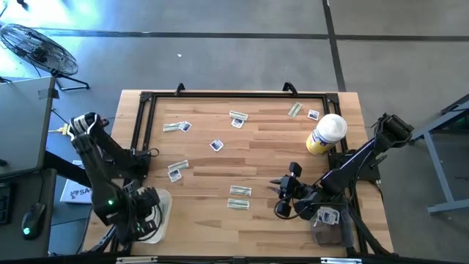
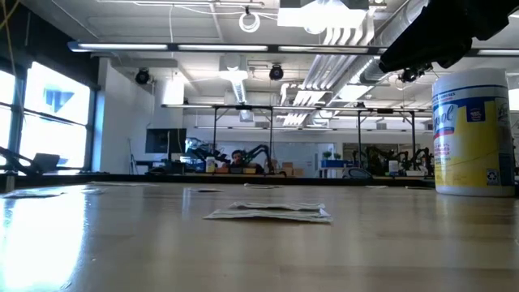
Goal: Pick & Place First Aid Supplies
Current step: Put the green bandage into the white bin
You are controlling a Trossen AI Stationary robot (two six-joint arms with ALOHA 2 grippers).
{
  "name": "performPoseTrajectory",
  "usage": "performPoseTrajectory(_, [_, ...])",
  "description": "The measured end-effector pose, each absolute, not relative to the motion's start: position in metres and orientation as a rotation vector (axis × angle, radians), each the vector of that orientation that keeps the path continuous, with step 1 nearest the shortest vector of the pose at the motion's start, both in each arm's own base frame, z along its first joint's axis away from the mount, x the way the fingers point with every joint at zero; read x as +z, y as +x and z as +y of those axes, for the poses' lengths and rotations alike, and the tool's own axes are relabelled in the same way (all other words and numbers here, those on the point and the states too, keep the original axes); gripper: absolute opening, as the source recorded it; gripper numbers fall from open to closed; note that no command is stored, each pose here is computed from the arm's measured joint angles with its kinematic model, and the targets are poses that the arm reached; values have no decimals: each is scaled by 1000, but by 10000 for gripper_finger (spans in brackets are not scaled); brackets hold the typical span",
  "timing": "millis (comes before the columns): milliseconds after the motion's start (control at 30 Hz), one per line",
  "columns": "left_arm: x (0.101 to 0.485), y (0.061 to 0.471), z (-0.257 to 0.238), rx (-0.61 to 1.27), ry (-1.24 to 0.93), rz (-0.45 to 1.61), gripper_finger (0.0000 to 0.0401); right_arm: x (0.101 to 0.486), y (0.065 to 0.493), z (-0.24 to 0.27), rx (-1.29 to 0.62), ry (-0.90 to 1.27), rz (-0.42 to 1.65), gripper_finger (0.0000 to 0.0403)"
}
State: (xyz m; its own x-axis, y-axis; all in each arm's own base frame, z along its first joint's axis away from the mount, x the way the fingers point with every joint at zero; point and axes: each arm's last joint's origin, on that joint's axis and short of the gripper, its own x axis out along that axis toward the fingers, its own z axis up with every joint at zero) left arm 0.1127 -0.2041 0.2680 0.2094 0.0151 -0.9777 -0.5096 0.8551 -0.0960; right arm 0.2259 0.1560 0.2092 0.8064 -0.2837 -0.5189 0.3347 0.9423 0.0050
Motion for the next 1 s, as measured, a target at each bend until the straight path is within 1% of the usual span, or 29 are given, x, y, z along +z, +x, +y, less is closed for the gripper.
performPoseTrajectory(100, [245, 116, -209, 401, -430, 1333, 1, 209, 226, 156, -327, 100, 541, 82])
performPoseTrajectory(233, [221, 123, -215, 360, -413, 1371, 1, 210, 226, 156, -324, 106, 538, 82])
performPoseTrajectory(333, [211, 124, -214, 367, -412, 1407, 1, 209, 226, 157, -323, 116, 539, 82])
performPoseTrajectory(400, [208, 127, -214, 375, -416, 1435, 10, 209, 226, 157, -313, 121, 547, 82])
performPoseTrajectory(500, [208, 129, -212, 366, -406, 1459, 42, 209, 226, 158, -286, 133, 568, 82])
performPoseTrajectory(733, [228, 126, -206, 409, -344, 1500, 147, 209, 226, 159, -259, 145, 583, 82])
performPoseTrajectory(833, [244, 130, -206, 349, -307, 1383, 176, 209, 226, 159, -256, 136, 584, 82])
performPoseTrajectory(900, [256, 136, -208, 298, -251, 1222, 185, 209, 226, 159, -254, 129, 585, 82])
performPoseTrajectory(1000, [268, 147, -212, 265, -149, 927, 188, 209, 226, 159, -254, 122, 583, 82])
